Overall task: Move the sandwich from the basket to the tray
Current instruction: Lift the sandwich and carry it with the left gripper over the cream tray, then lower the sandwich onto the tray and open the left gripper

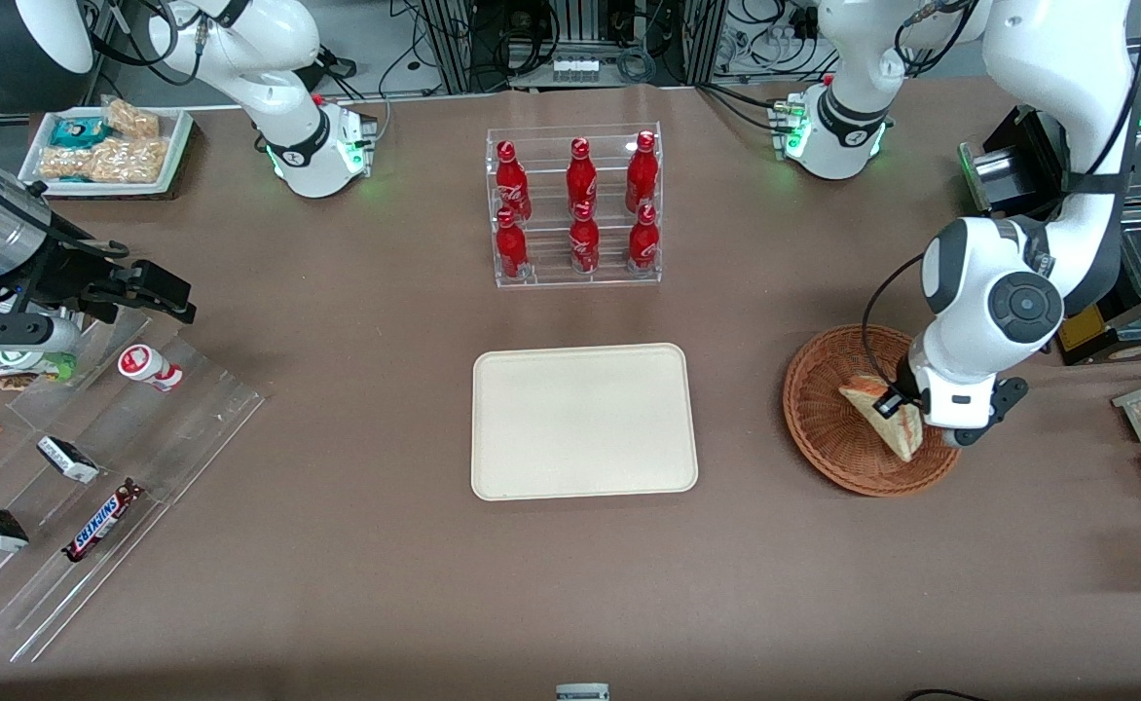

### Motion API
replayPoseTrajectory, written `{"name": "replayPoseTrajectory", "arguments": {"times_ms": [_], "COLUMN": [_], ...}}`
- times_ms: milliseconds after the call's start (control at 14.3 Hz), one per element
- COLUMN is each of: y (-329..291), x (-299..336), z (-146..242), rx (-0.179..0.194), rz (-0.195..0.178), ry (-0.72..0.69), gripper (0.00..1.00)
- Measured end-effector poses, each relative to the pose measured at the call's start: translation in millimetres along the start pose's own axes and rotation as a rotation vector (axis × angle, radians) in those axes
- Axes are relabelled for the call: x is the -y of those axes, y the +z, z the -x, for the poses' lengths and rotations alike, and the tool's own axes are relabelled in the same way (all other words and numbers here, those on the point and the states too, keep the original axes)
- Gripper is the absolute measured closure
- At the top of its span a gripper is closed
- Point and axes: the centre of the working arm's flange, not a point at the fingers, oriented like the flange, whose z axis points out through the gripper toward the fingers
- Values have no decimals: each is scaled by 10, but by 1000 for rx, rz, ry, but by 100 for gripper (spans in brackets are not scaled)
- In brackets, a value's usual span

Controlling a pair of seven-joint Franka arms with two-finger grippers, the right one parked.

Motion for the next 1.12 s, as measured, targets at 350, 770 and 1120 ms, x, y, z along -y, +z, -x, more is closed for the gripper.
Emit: {"name": "replayPoseTrajectory", "arguments": {"times_ms": [350,770,1120], "y": [-230,-50,242], "x": [-953,-2267,-2844], "z": [855,2152,2997], "rx": [-23,-43,-84], "rz": [56,105,198], "ry": [191,446,540], "gripper": [85,85,85]}}
